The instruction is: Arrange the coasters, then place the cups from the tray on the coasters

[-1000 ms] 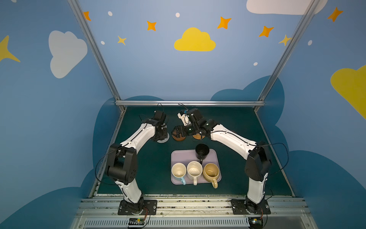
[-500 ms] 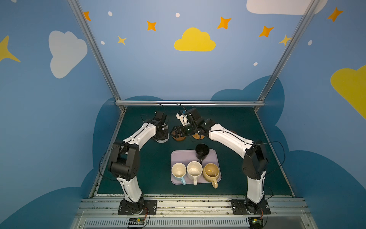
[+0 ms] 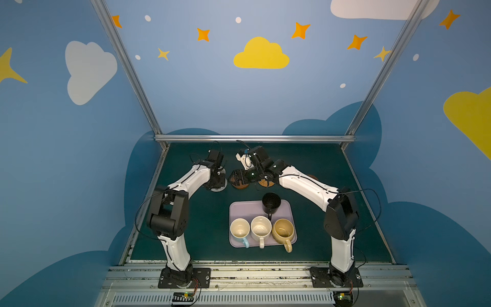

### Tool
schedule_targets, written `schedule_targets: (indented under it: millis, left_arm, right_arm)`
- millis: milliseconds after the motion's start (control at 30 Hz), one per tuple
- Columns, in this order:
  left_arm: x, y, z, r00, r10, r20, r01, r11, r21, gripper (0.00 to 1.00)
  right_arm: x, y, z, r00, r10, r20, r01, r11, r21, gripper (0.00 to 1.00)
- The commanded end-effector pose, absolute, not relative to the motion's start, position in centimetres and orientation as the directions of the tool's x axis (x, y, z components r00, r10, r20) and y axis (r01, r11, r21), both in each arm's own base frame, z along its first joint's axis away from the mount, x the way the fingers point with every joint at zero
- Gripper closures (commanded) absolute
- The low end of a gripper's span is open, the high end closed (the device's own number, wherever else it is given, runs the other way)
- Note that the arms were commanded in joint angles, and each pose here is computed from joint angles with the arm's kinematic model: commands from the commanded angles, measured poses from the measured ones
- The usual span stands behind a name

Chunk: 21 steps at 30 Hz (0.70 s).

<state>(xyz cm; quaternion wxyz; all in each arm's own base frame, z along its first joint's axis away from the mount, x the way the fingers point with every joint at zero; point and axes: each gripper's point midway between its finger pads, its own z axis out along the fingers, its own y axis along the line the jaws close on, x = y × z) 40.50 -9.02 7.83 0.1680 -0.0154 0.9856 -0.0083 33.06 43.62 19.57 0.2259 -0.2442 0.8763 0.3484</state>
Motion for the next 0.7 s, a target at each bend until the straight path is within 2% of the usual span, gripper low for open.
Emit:
schedule_targets:
  millis: [0, 233, 667]
  left_arm:
    - [42.0, -8.7, 9.1, -0.92, -0.042, -0.39, -0.041, 0.999, -0.011, 0.97]
    - [41.6, -8.5, 7.8, -0.933, -0.034, -0.357, -0.038, 0.999, 0.004, 0.97]
    - [41.4, -8.2, 7.6, -0.932, -0.044, -0.359, -0.052, 0.999, 0.013, 0.64]
  right_arm:
    - [32.5, 43.5, 19.3, -0.78, -0.288, -0.555, -0.589, 0.638, 0.497, 0.1]
    - [32.3, 43.3, 18.9, -0.785, -0.292, -0.547, -0.585, 0.64, 0.497, 0.1]
    - [32.2, 43.1, 18.8, -0.786, -0.294, -0.544, -0.583, 0.645, 0.495, 0.09]
